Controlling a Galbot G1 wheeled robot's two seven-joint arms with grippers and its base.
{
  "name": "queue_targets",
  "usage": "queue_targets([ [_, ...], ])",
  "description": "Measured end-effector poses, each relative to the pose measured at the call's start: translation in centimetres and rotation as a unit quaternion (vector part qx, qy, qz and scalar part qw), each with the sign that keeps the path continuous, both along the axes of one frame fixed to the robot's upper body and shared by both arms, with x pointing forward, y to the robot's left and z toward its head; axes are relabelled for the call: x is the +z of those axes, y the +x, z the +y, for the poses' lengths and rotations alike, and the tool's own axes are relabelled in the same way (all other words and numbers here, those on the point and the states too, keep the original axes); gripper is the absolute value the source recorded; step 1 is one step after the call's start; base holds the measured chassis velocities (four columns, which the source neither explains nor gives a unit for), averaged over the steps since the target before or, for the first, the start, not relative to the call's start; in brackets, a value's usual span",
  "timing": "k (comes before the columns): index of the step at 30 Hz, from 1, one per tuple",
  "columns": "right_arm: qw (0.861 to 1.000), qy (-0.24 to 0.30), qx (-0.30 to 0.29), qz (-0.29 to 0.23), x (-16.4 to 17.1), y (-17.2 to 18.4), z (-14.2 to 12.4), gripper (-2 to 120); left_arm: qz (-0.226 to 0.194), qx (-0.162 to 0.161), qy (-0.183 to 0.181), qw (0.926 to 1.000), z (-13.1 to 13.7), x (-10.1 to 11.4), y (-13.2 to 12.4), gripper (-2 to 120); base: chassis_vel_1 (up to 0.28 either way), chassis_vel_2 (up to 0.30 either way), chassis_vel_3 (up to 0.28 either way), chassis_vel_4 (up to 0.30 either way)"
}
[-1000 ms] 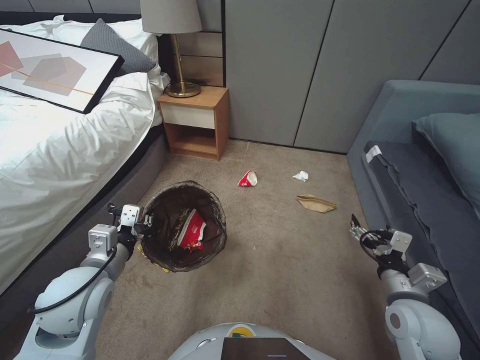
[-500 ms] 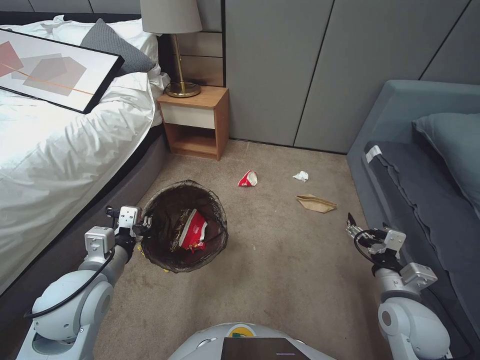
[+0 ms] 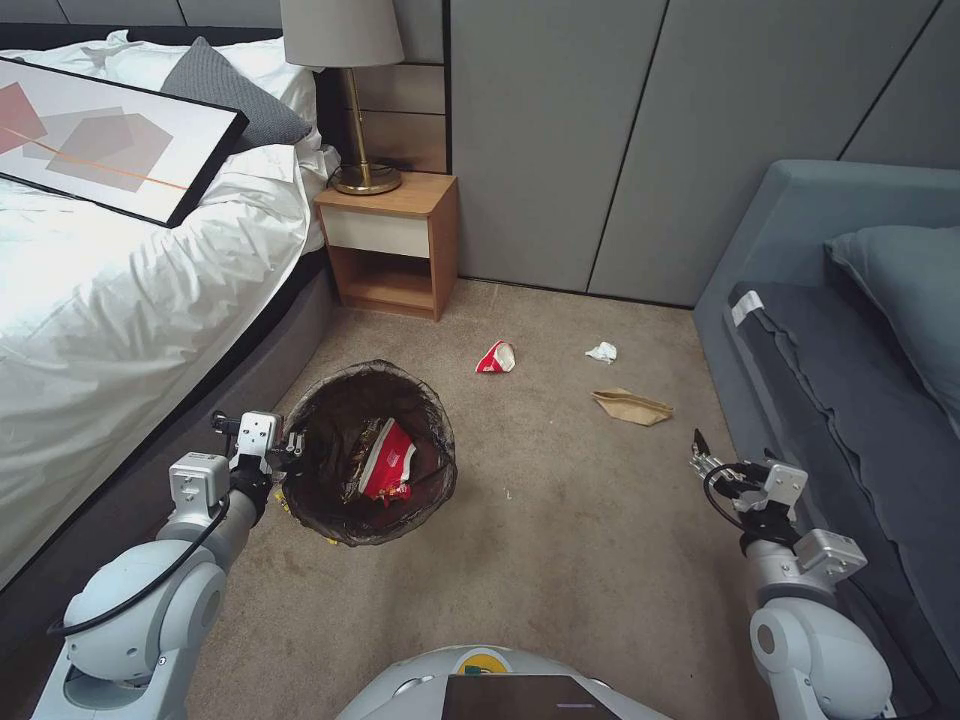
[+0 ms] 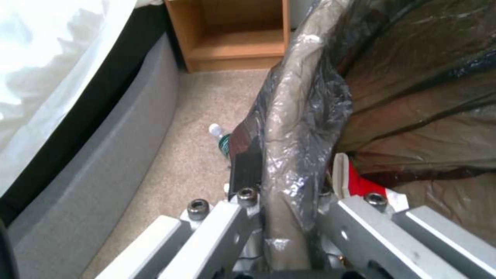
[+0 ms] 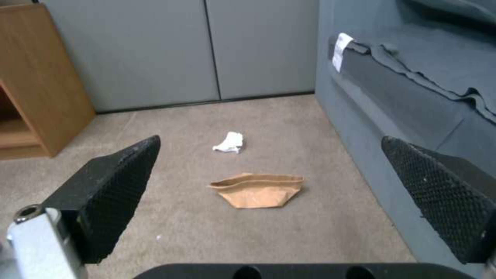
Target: Pick up the trash bin, then pick up the garbage from the floor and place it into the trash bin.
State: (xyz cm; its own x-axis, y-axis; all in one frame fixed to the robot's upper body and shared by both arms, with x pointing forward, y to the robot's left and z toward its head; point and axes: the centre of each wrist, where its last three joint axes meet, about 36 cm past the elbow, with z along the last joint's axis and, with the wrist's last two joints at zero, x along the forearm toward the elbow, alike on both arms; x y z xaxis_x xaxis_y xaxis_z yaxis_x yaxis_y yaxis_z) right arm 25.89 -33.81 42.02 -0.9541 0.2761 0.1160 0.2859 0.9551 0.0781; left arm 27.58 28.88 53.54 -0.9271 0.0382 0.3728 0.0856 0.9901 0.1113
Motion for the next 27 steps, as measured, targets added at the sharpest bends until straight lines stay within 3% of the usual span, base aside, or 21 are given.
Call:
queue_targets([
  [27, 1.000, -0.004, -0.007, 0.004, -0.86, -0.02, -0.32, 100, -0.002, -0.002, 0.005, 1.0000, 0.14, -0.07, 0.41, 0, -0.027, -0.025, -0.024, -0.024],
])
